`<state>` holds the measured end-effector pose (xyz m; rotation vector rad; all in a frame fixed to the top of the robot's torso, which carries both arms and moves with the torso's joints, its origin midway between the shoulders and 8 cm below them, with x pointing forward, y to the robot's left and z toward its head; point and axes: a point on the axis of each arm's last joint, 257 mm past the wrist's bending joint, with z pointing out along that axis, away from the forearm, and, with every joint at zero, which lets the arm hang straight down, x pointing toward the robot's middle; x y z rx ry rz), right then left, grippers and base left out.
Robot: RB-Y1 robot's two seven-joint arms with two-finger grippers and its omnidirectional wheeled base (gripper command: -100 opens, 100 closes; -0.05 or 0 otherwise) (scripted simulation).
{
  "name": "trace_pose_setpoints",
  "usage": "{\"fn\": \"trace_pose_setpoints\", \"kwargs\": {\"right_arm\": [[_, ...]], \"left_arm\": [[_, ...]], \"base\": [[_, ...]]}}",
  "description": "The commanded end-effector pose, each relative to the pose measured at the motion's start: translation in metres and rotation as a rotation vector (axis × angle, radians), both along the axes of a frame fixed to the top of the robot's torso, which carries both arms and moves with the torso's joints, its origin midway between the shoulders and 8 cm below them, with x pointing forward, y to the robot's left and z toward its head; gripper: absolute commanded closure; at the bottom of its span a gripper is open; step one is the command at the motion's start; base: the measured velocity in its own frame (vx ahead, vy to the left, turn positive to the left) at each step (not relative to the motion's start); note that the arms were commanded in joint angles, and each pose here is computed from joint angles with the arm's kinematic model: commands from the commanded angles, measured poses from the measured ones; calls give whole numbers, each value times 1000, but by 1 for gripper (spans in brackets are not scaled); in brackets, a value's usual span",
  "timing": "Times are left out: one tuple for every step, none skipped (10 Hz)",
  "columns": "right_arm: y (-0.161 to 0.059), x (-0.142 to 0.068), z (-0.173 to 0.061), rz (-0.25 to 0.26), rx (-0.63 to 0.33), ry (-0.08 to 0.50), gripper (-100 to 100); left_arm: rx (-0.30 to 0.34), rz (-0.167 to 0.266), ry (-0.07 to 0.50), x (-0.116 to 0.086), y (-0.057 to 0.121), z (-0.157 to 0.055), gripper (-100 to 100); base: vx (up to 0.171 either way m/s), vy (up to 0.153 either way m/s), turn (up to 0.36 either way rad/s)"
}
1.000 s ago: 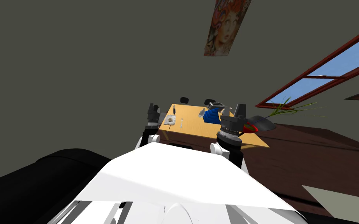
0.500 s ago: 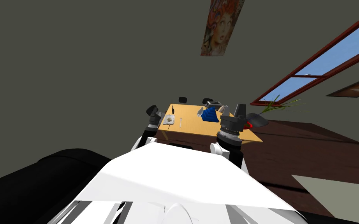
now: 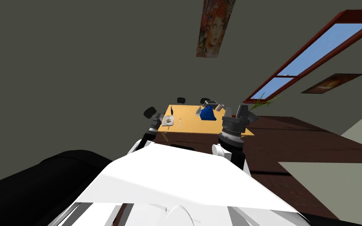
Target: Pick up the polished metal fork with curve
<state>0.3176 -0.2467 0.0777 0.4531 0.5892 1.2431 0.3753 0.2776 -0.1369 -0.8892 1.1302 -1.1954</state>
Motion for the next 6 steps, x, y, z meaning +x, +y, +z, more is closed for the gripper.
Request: {"fn": "trace_pose_setpoints", "kwargs": {"right_arm": [[0,0,0,0,0,0,0],[0,0,0,0,0,0,0],[0,0,0,0,0,0,0],[0,0,0,0,0,0,0],[0,0,0,0,0,0,0],[0,0,0,0,0,0,0]], "left_arm": [[23,-6,41,0,3,-13,-100],[47,-8,100,-3,9,-34,-100],[71,-9,161,-7,17,-56,-100],[94,-8,225,-12,25,-78,-100],[94,-8,225,-12,25,-78,-100],[117,-6,290,-18,35,-101,-100]], "base": [[-33,-4,-71],[-25,-6,-157],[-29,-6,-245],[-32,-8,-326],[-27,-2,-115],[-25,-11,-226]]}}
